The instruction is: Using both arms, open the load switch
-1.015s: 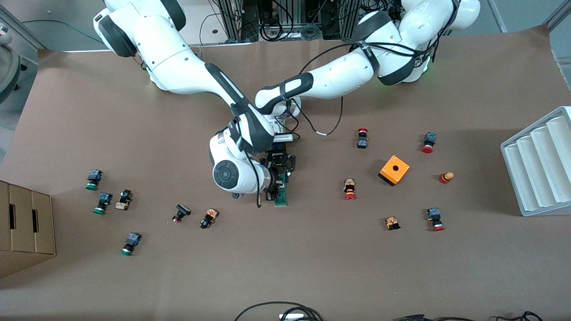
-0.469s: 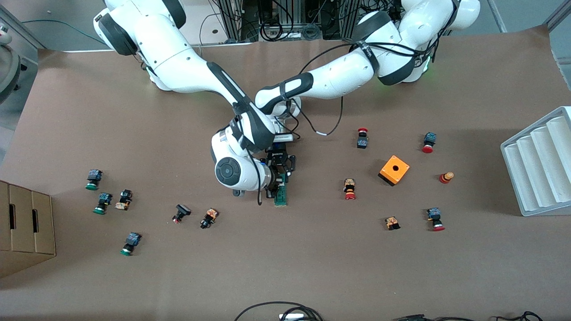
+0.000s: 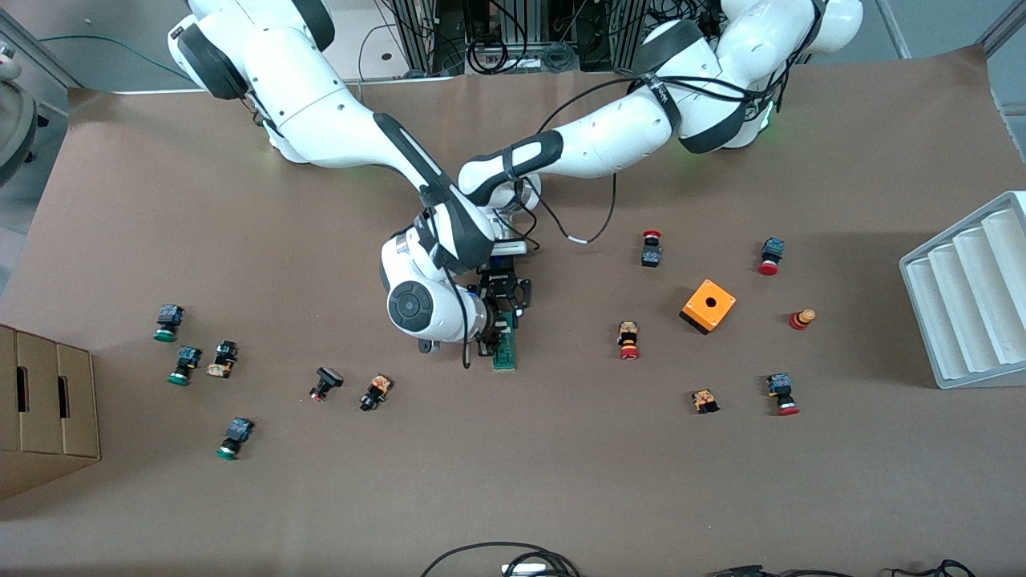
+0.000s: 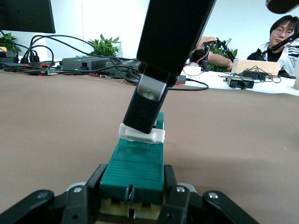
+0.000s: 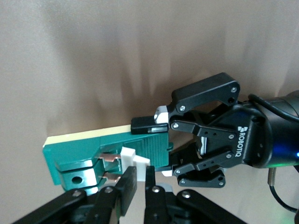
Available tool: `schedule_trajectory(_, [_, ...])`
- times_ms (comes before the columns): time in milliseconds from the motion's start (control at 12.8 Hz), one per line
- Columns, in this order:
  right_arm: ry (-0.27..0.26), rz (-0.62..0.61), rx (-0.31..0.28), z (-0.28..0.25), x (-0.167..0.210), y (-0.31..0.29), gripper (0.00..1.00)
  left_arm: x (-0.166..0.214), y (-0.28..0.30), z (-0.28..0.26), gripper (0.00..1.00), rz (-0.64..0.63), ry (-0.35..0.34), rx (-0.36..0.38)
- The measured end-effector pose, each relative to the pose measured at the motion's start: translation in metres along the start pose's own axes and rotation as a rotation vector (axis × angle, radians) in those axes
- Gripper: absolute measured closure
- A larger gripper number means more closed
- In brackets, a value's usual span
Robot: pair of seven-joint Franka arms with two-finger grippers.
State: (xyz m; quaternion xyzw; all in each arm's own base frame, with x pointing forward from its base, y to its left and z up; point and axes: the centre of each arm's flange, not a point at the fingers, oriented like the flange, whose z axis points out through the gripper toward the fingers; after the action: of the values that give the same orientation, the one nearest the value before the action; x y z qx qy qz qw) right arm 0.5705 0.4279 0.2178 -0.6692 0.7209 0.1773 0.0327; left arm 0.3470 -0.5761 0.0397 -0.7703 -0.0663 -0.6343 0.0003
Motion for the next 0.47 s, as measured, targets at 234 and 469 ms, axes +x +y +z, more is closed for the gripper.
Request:
schedule_trajectory(234, [0.003, -0.003, 0.003, -0.0003, 0.0002, -0.0003, 0.82, 0.0000, 0.0000, 0.0000, 0.45, 0.000, 0.000, 0.000])
schedule_trajectory(469, [0.001, 0.000, 0.013, -0.0062, 0.0024, -0.0036, 0.81, 0.0000, 0.0000, 0.0000, 0.45, 0.000, 0.000, 0.000])
